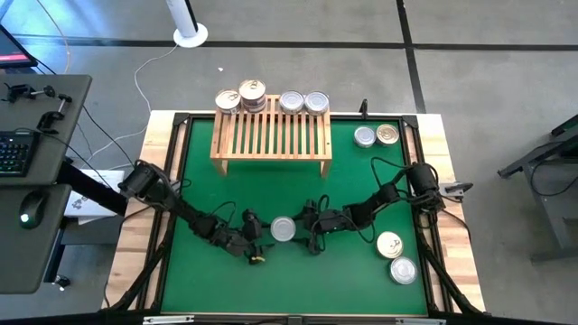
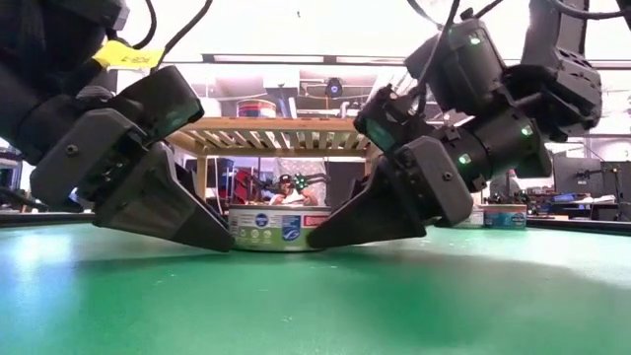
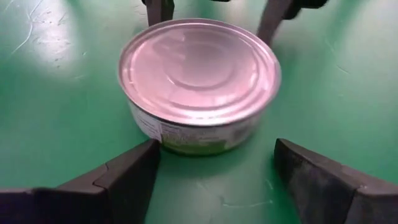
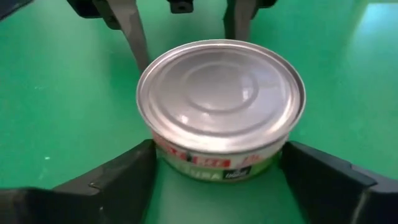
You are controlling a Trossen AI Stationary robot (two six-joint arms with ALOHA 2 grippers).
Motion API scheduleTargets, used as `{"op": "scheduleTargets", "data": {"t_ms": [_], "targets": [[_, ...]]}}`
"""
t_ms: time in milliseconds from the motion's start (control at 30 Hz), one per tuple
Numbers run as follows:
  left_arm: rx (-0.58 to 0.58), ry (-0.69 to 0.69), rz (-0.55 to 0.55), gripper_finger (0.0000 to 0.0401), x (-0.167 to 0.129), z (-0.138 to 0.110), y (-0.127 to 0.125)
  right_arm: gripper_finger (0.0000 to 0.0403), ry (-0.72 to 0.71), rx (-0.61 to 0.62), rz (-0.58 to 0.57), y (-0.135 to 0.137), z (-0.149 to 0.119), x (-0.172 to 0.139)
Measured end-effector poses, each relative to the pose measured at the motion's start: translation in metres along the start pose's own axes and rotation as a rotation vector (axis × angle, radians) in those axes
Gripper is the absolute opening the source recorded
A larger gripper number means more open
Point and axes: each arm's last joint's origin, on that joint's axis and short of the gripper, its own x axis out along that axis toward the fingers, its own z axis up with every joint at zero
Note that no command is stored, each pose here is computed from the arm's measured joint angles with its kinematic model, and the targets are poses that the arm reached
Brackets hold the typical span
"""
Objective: Stack canned seafood by type on shelf
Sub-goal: Stack the green white tuna can on top of the right green white tuna can on the shelf
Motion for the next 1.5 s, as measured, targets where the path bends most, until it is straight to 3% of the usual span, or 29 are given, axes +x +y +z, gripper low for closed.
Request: {"op": "scheduleTargets", "data": {"t_ms": [200, 600, 967, 1367, 1500], "targets": [[0.007, -0.004, 0.007, 0.0298, 0.001, 0.001, 0.002, 0.0373, 0.016, -0.029, 0.004, 0.004, 0.014, 0.01], [0.018, -0.011, 0.006, 0.0297, 0.003, 0.003, 0.004, 0.0376, -0.09, 0.061, 0.103, -0.006, 0.028, 0.012], [0.031, -0.005, -0.003, 0.0297, 0.003, 0.003, 0.004, 0.0376, 0.043, 0.062, 0.159, -0.012, 0.016, 0.013], [0.001, 0.019, -0.03, 0.0297, -0.004, -0.003, -0.007, 0.0376, 0.129, 0.039, 0.128, -0.003, 0.017, 0.005], [-0.017, 0.033, -0.02, 0.0297, -0.007, -0.007, -0.009, 0.0376, 0.112, 0.018, 0.067, 0.004, 0.007, -0.002]]}}
